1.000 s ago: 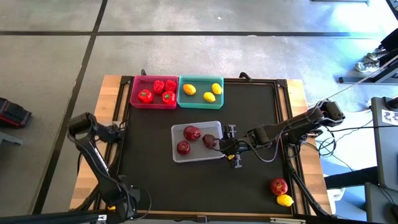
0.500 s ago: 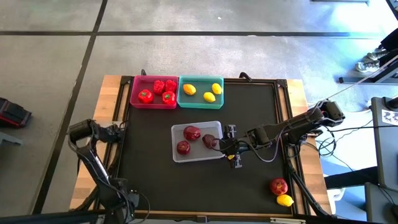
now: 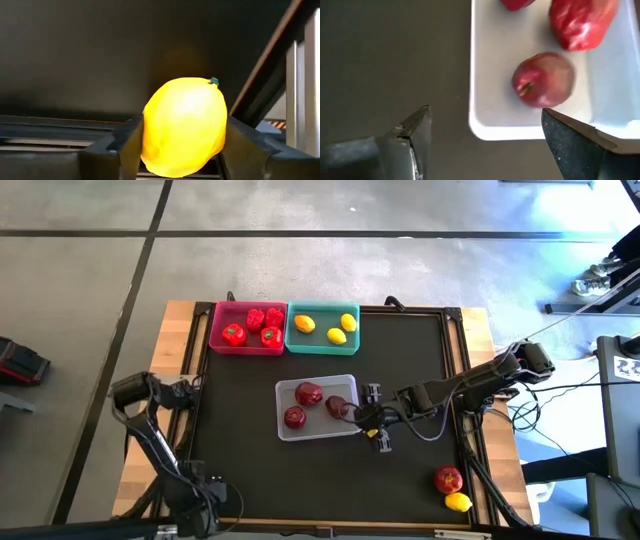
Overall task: Sort produce into baskets
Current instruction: Put the yellow lemon into the blue bin
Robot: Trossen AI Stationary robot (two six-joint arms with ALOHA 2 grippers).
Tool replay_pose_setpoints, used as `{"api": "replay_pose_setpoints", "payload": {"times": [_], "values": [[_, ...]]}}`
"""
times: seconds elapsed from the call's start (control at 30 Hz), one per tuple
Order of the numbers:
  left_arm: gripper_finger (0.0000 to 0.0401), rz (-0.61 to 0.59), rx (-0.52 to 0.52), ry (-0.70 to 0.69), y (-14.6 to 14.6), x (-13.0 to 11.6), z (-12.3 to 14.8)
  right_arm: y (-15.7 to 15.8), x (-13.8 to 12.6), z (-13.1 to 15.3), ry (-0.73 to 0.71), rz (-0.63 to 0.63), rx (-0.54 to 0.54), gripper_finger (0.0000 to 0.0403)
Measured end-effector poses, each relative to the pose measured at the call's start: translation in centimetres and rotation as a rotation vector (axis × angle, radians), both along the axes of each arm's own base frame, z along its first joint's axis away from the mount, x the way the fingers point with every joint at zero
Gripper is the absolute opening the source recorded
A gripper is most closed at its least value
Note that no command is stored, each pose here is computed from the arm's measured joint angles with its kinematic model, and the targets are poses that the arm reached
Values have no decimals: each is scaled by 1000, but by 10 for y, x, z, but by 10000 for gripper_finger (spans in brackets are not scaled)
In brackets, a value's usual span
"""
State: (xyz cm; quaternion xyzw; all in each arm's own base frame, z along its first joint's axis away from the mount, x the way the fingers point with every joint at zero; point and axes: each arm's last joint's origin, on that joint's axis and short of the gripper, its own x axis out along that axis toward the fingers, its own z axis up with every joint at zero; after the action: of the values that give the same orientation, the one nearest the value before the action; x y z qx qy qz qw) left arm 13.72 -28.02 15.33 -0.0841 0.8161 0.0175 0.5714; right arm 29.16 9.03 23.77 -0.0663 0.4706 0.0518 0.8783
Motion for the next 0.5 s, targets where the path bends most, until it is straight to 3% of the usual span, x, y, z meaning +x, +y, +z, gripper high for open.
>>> {"api": "replay_pose_setpoints", "payload": {"times": [0.23, 0.5], "values": [[206, 42, 15, -84, 15, 26, 8, -1, -4, -3, 54, -26, 4, 301], [210, 105, 74, -343, 70, 61, 56, -5, -13, -5, 136, 9, -79, 301]]}}
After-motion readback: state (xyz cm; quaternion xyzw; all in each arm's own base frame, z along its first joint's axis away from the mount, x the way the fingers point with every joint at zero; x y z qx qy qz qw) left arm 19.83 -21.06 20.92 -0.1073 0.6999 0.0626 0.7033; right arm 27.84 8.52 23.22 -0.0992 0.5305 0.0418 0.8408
